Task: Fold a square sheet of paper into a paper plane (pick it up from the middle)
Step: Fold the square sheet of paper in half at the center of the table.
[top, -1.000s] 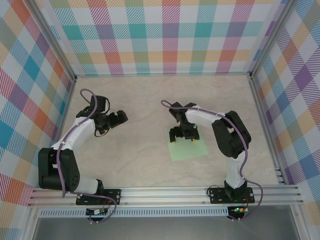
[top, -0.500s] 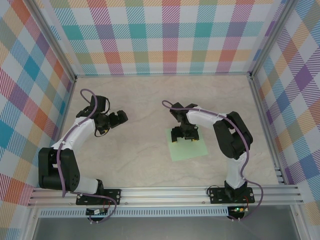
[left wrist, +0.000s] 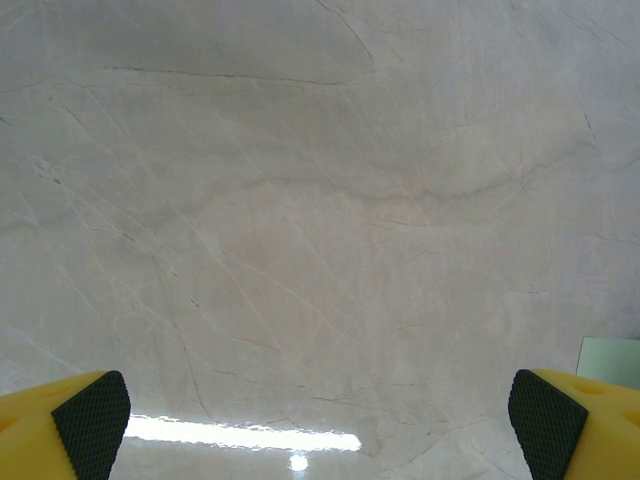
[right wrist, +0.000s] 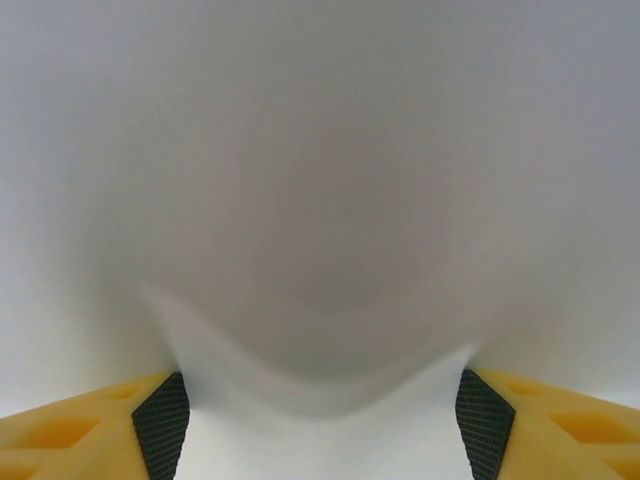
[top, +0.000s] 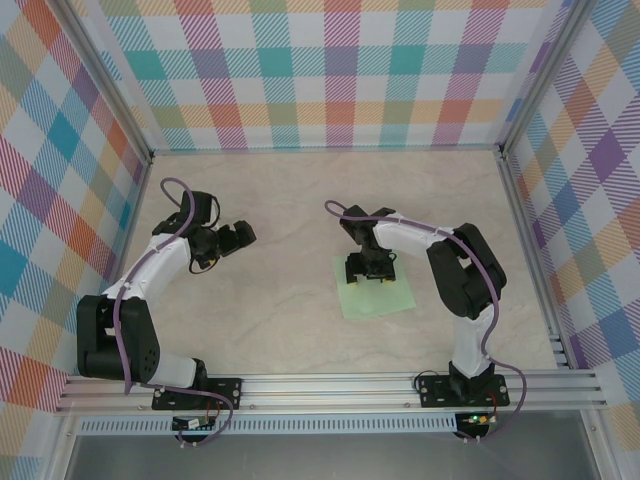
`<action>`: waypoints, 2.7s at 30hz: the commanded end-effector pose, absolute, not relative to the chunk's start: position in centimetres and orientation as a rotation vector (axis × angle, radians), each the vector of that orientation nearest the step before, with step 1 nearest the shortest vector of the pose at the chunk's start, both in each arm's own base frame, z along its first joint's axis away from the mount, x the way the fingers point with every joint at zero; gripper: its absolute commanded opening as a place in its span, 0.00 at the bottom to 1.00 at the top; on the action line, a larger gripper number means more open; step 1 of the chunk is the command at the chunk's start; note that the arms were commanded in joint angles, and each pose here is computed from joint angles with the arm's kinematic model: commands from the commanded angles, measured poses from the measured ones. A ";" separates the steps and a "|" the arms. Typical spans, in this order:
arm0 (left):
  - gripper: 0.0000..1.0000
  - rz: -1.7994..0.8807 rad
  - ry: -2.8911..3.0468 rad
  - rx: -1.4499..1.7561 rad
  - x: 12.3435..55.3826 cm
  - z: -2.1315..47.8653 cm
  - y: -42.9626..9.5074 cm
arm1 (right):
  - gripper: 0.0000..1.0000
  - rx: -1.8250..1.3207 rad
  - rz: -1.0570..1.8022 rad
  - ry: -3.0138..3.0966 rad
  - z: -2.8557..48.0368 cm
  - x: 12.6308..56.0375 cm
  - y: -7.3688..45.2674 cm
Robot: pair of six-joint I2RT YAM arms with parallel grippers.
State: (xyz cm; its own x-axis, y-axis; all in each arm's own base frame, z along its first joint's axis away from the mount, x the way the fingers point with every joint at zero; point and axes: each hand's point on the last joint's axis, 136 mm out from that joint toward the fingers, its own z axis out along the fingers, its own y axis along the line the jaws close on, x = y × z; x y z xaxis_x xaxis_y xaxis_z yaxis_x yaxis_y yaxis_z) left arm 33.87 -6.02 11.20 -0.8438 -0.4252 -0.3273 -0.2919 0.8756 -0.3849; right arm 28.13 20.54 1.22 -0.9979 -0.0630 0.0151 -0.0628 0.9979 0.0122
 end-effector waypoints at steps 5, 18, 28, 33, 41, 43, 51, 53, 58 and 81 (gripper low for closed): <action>1.00 -0.458 2.648 -0.533 33.9 11.8 -5.8 | 0.71 0.059 0.058 -3.093 -0.8 27.3 19.2; 1.00 -0.478 2.658 -0.530 33.9 11.6 -6.1 | 0.95 0.057 -0.030 -3.193 5.2 27.1 19.2; 1.00 -0.491 2.663 -0.531 34.0 11.5 -6.3 | 0.97 0.028 -0.030 -3.088 2.3 25.0 19.7; 1.00 -0.490 2.662 -0.530 34.0 11.5 -6.2 | 0.96 0.029 -0.002 -3.066 1.1 24.9 19.7; 1.00 -0.492 2.665 -0.531 34.0 11.5 -6.3 | 0.87 -0.005 0.050 -3.027 -1.0 24.0 19.0; 1.00 -0.494 2.667 -0.532 34.0 11.4 -6.3 | 0.84 -0.010 0.048 -3.028 -1.1 23.9 19.0; 1.00 -0.505 2.673 -0.532 33.9 11.2 -6.5 | 0.73 -0.021 -0.062 -3.095 1.1 24.9 20.1; 1.00 -0.515 2.673 -0.535 33.9 11.2 -6.7 | 0.68 -0.026 -0.138 -3.132 2.3 25.4 20.8; 1.00 -0.557 2.674 -0.529 33.8 11.1 -7.6 | 0.40 -0.045 -0.442 -3.174 4.8 26.3 23.7; 0.98 -0.909 2.461 -0.396 31.5 12.7 -18.2 | 0.25 -0.066 -1.440 -2.842 11.5 25.4 29.9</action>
